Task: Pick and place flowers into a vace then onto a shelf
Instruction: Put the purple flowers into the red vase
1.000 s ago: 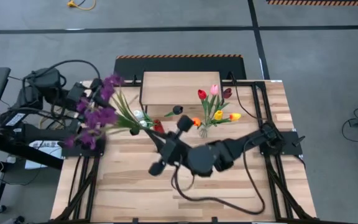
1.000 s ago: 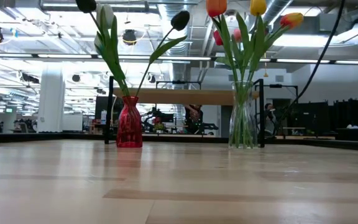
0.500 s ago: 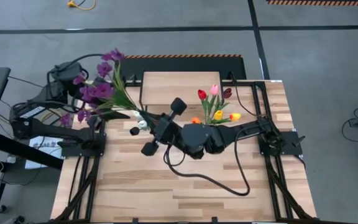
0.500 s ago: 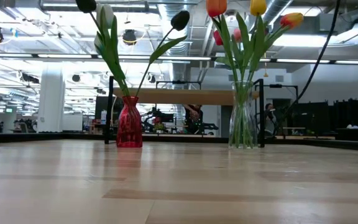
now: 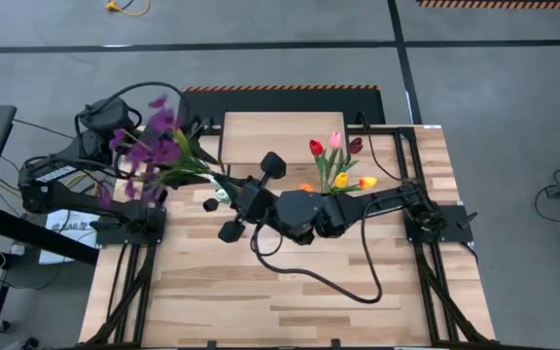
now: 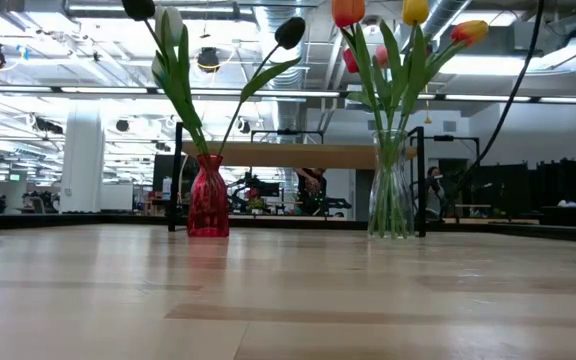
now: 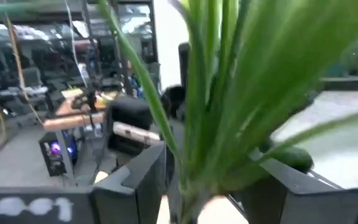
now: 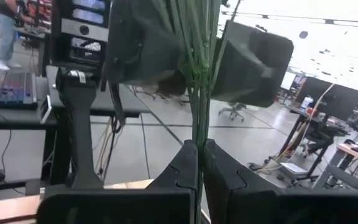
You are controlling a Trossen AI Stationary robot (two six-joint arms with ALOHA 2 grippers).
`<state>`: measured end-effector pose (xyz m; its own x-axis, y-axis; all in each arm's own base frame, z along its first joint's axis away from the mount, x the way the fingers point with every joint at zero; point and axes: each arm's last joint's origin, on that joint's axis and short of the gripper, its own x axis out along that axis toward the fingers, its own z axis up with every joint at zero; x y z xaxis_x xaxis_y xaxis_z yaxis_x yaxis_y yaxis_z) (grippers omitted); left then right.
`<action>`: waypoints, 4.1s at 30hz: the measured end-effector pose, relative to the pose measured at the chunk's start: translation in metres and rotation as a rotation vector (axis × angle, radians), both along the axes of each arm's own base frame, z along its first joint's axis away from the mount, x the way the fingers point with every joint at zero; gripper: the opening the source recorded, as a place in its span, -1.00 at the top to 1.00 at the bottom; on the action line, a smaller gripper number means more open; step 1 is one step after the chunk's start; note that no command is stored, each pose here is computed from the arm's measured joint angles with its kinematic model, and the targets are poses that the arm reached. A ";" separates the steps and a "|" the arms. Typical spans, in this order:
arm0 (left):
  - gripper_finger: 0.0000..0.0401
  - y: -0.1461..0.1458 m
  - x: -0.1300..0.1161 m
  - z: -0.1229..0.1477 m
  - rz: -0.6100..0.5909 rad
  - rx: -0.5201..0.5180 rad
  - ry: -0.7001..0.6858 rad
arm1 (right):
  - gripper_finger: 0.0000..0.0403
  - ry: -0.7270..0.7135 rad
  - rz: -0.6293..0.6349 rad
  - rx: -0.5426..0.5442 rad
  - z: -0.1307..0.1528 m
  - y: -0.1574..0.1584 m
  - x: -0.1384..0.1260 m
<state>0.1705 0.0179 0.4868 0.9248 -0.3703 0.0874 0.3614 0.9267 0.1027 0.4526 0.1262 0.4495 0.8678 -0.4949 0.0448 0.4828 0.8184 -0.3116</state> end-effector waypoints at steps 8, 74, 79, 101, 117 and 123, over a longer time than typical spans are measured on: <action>0.17 0.001 0.002 0.001 0.019 -0.001 -0.011 | 1.00 -0.005 -0.007 0.008 0.002 -0.003 -0.001; 1.00 0.002 -0.056 -0.017 0.506 0.170 0.062 | 0.41 0.309 0.336 0.172 0.049 0.058 -0.155; 1.00 0.005 -0.035 -0.023 0.328 0.270 0.086 | 0.41 0.367 0.454 0.190 0.053 0.054 -0.166; 1.00 0.108 0.013 -0.066 -0.041 0.092 0.216 | 0.41 0.385 0.526 0.146 0.078 0.041 -0.226; 1.00 0.140 0.035 -0.110 -0.209 0.117 0.228 | 0.41 0.336 0.437 0.209 0.086 0.023 -0.236; 1.00 0.146 0.038 -0.120 -0.243 0.153 0.199 | 0.41 0.315 0.399 0.239 0.086 0.022 -0.235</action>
